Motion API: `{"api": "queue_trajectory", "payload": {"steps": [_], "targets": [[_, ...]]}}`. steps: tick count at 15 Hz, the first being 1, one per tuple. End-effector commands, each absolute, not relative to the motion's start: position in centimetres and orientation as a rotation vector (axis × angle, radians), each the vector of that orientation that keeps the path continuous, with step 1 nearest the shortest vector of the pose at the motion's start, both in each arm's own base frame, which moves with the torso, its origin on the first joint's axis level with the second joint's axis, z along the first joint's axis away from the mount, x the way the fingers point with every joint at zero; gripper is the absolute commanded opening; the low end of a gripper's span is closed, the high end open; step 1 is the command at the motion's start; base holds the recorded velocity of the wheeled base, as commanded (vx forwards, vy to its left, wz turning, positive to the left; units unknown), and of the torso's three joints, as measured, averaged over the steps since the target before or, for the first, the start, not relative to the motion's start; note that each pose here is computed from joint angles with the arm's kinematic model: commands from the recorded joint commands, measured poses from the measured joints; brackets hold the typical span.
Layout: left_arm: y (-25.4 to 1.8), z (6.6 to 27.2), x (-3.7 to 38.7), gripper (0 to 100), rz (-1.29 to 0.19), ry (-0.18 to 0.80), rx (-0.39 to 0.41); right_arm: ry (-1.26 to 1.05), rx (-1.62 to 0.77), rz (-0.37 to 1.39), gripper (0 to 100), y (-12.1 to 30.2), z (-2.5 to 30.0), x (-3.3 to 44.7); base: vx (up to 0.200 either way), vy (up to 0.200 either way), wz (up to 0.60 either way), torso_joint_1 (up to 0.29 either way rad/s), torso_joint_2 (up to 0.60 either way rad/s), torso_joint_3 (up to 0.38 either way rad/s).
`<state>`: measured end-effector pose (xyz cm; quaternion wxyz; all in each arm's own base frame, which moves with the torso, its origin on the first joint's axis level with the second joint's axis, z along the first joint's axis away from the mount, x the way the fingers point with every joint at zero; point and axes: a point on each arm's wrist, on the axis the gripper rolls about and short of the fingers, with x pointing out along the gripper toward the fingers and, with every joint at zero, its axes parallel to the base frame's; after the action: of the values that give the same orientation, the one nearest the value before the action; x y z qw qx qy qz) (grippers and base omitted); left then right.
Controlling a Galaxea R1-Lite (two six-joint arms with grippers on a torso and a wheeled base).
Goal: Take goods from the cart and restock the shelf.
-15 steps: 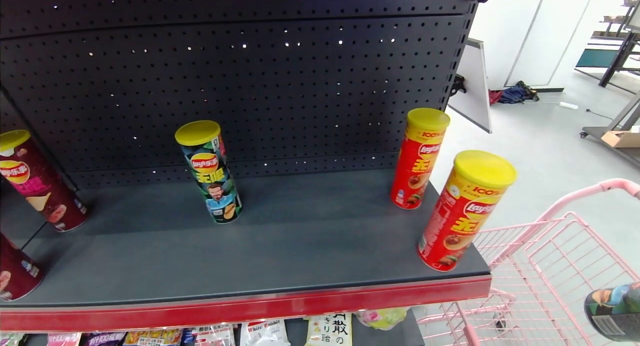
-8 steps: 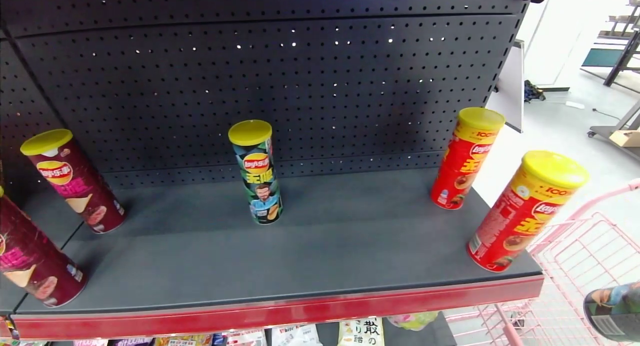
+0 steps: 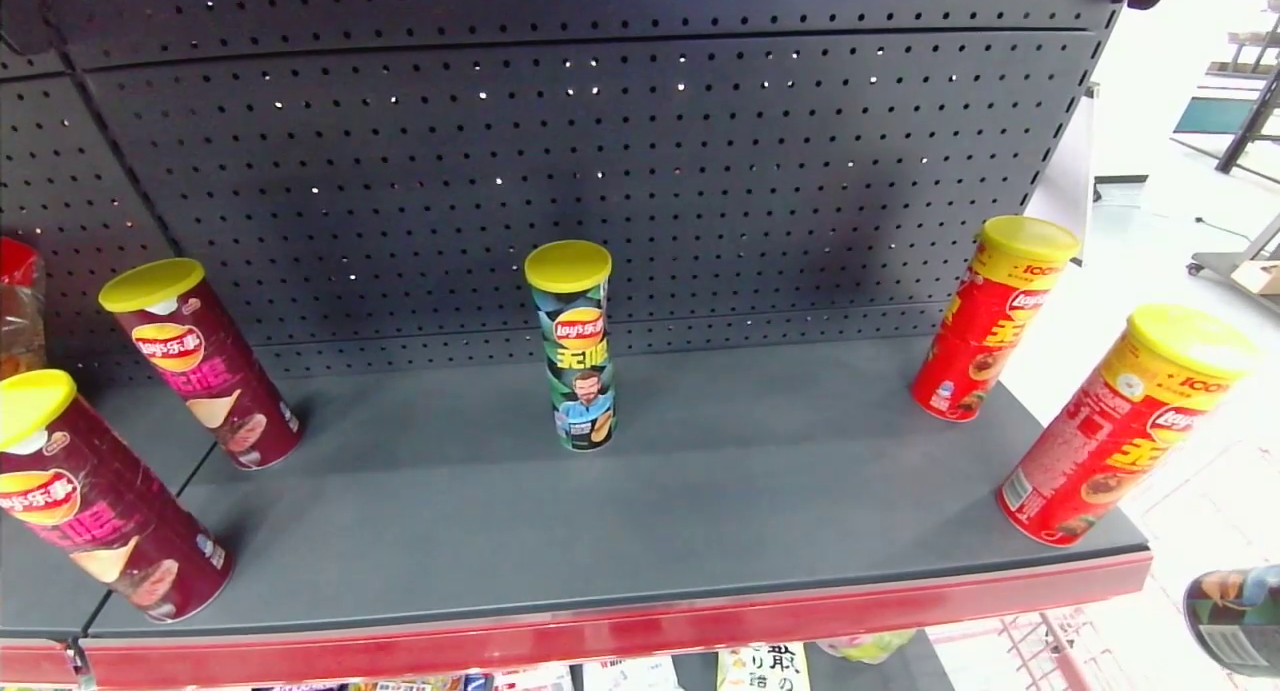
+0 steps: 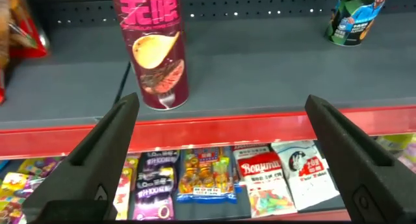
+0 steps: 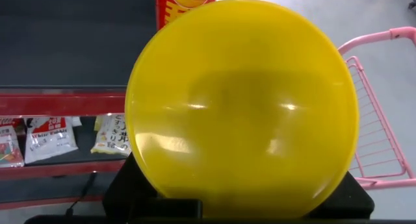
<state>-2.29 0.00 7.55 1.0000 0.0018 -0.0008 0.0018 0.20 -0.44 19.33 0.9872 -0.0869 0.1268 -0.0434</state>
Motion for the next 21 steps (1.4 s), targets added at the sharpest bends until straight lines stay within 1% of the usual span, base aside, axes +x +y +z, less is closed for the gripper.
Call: {"api": "queue_trajectory", "payload": {"steps": [1, 4, 6, 7, 8, 9, 10, 11, 13, 14, 15, 16, 17, 18, 19, 21], "targets": [[0.0, 7.6, -2.2, 100, 0.005, 0.005, 0.005, 0.185, -0.165, -0.082, 0, -0.6, 18.2, -1.5, 0.0, 0.0, 0.0, 0.0, 0.0, 0.0], [0.0, 7.6, -2.0, 100, -0.002, 0.029, 0.011, 0.138, -0.16, -0.083, 0, -0.7, 16.9, -2.7, 0.0, 0.0, 0.0, 0.0, 0.0, 0.0], [-0.2, 7.9, -2.1, 100, -0.083, 0.012, 0.05, 0.108, -0.155, -0.089, 0, -0.8, 16.3, -3.4, 0.0, 0.0, 0.0, 0.0, 0.0, 0.0], [-0.3, 11.3, -2.4, 100, -0.158, -0.031, 0.005, 0.108, -0.157, -0.091, 0, -0.8, 16.2, -3.5, 0.0, 0.0, 0.0, 0.0, 0.0, 0.0], [-0.4, 16.8, -1.0, 100, -0.197, -0.008, -0.055, 0.108, -0.157, -0.092, 0, -0.8, 16.2, -3.5, 0.0, 0.0, 0.0, 0.0, 0.0, 0.0], [-0.4, 20.1, 0.1, 100, -0.216, -0.011, -0.091, 0.118, -0.16, -0.093, 0, -0.8, 16.2, -3.3, 0.0, 0.0, 0.0, 0.0, 0.0, 0.0], [-0.7, 23.8, 1.4, 100, -0.333, -0.024, -0.106, 0.122, -0.163, -0.086, 0, -0.8, 16.2, -3.3, 0.0, 0.0, 0.0, 0.0, 0.0, 0.0], [-1.0, 24.4, 2.2, 100, -0.449, -0.001, -0.1, 0.127, -0.167, -0.084, 0, -0.8, 16.2, -3.2, 0.0, 0.0, 0.0, 0.0, 0.0, 0.0], [-1.4, 24.0, 3.7, 100, -0.592, 0.069, -0.066, 0.135, -0.167, -0.07, 0, -0.8, 16.2, -2.9, 0.0, 0.0, 0.0, 0.0, 0.0, 0.0], [-1.5, 24.0, 4.6, 100, -0.613, 0.097, -0.051, 0.134, -0.167, -0.061, 0, -0.8, 16.3, -2.9, 0.0, 0.0, 0.0, 0.0, 0.0, 0.0], [-1.8, 23.5, 7.4, 100, -0.646, 0.154, 0.018, 0.127, -0.165, -0.048, 0, -0.7, 16.5, -3.0, 0.0, 0.0, 0.0, 0.0, 0.0, 0.0], [-2.1, 23.2, 8.6, 100, -0.678, 0.183, 0.037, 0.125, -0.165, -0.048, 0, -0.7, 16.5, -3.0, 0.0, 0.0, 0.0, 0.0, 0.0, 0.0], [-2.4, 23.0, 9.1, 100, -0.695, 0.202, 0.04, 0.126, -0.163, -0.049, 0, -0.7, 16.5, -3.0, 0.0, 0.0, 0.0, 0.0, 0.0, 0.0], [-3.0, 22.4, 10.5, 100, -0.739, 0.263, 0.037, 0.132, -0.159, -0.04, 0, -0.7, 16.3, -2.9, 0.0, 0.0, 0.0, 0.0, 0.0, 0.0], [-3.4, 22.0, 11.5, 100, -0.757, 0.295, 0.047, 0.135, -0.156, -0.032, 0, -0.7, 16.2, -2.9, 0.0, 0.0, 0.0, 0.0, 0.0, 0.0], [-4.3, 21.1, 14.8, 100, -0.788, 0.296, 0.126, 0.136, -0.154, -0.026, 0, -0.7, 16.1, -2.9, 0.0, 0.0, 0.0, 0.0, 0.0, 0.0]]}}
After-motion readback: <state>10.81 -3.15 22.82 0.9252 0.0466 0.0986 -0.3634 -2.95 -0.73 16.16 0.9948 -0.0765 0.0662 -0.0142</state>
